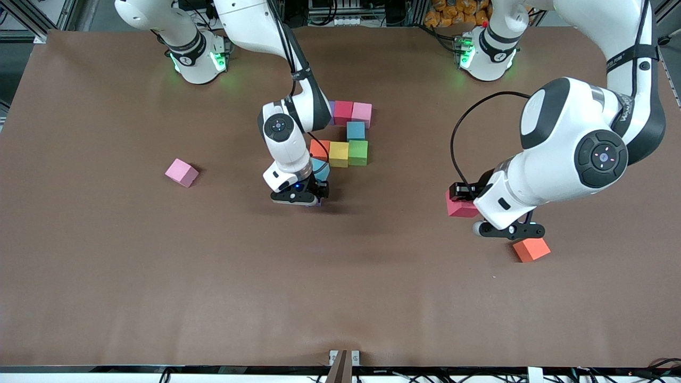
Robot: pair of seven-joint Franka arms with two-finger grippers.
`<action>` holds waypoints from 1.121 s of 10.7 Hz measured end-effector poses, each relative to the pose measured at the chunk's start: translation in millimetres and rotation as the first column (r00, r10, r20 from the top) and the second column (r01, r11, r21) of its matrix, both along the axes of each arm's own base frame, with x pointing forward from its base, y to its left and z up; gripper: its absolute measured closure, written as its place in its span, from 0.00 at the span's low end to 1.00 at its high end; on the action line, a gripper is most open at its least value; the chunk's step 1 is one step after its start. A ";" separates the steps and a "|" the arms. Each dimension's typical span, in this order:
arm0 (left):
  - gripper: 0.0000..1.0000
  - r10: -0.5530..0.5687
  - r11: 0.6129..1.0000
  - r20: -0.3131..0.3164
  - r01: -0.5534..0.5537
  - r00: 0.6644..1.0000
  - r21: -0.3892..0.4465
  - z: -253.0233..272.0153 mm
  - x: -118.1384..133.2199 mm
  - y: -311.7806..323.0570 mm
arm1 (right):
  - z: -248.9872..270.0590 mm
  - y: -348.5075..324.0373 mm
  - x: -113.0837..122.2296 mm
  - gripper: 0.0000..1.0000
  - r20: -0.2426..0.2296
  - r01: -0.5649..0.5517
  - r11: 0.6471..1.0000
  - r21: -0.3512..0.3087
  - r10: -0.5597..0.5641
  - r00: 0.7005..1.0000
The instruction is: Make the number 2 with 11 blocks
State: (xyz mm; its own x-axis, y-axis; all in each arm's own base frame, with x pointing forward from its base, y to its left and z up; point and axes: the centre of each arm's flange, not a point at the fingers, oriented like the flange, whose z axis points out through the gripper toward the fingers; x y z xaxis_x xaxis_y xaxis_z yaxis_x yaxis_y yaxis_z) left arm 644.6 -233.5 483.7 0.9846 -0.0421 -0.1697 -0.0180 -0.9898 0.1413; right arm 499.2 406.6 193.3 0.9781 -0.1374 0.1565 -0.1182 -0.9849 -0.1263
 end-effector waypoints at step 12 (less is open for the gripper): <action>0.42 0.001 1.000 -0.007 -0.001 1.000 0.003 -5.1 1.1 0.3 | -1.4 1.1 -6.4 0.42 0.012 0.014 1.000 0.015 -0.014 1.000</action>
State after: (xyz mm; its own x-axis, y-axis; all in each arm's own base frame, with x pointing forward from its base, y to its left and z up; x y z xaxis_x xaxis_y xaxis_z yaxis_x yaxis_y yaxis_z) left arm 645.7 -233.2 478.6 0.9834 -0.0407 -0.1769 -0.0160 -0.9902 0.1387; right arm 492.9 407.7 191.9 0.9740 -0.1536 0.1665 -0.1304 -0.9812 -0.1425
